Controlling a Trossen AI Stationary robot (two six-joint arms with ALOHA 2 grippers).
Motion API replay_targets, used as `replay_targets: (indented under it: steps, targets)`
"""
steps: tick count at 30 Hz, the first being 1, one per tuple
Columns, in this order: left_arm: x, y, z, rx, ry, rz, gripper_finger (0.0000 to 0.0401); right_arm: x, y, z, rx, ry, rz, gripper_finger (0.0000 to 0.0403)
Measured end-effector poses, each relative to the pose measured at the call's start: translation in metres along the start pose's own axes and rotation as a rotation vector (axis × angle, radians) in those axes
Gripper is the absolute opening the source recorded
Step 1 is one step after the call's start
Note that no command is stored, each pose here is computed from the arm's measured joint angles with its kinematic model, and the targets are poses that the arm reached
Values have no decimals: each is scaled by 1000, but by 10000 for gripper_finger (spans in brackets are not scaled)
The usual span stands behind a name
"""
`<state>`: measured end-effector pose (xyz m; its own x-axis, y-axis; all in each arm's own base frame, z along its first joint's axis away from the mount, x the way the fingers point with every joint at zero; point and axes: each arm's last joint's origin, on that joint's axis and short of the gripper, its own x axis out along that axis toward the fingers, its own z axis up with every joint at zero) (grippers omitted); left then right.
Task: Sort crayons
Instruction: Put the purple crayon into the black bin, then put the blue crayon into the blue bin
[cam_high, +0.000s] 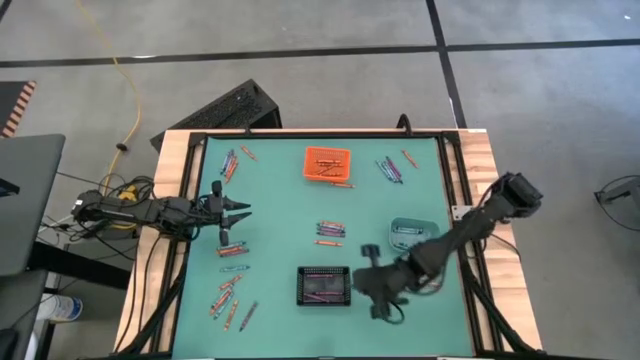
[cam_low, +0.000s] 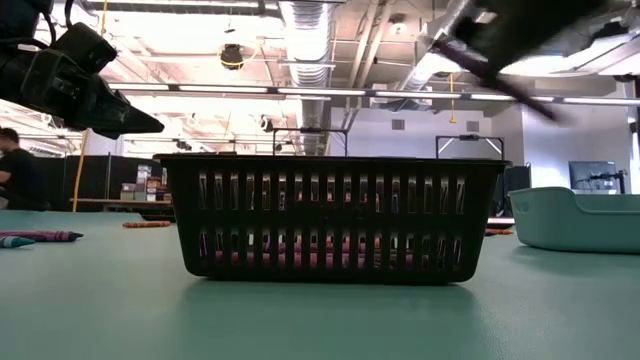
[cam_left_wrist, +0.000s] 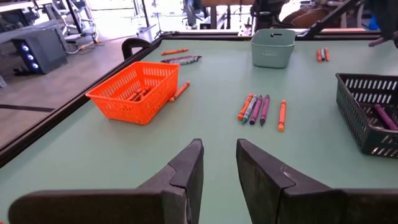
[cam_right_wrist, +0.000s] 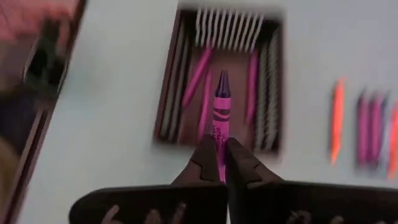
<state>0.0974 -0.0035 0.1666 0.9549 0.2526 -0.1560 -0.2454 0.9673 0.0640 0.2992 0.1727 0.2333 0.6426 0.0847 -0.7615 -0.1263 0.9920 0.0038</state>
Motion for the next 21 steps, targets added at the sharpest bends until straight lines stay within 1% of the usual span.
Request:
replay_targets:
  steps: [1, 3, 5, 9, 12, 17, 21]
  targets:
    - [0, 0, 0, 0, 0, 0, 86, 5, -5, 6, -21, -41, 2, 3]
    - [0, 0, 0, 0, 0, 0, 86, 15, -14, 13, -65, -76, 7, 2]
    - [0, 0, 0, 0, 0, 0, 86, 28, -22, 18, -79, -105, 44, 3]
    - [0, 0, 0, 0, 0, 0, 86, 53, -35, 18, -68, -84, 109, 5]
    - [0, 0, 0, 0, 0, 0, 86, 67, -42, 13, -54, -43, 109, 14]
    - [0, 0, 0, 0, 0, 0, 86, 69, -48, 14, -12, -44, 99, 50]
    - [0, 0, 0, 0, 0, 0, 86, 63, -52, 17, 27, -57, 97, 85]
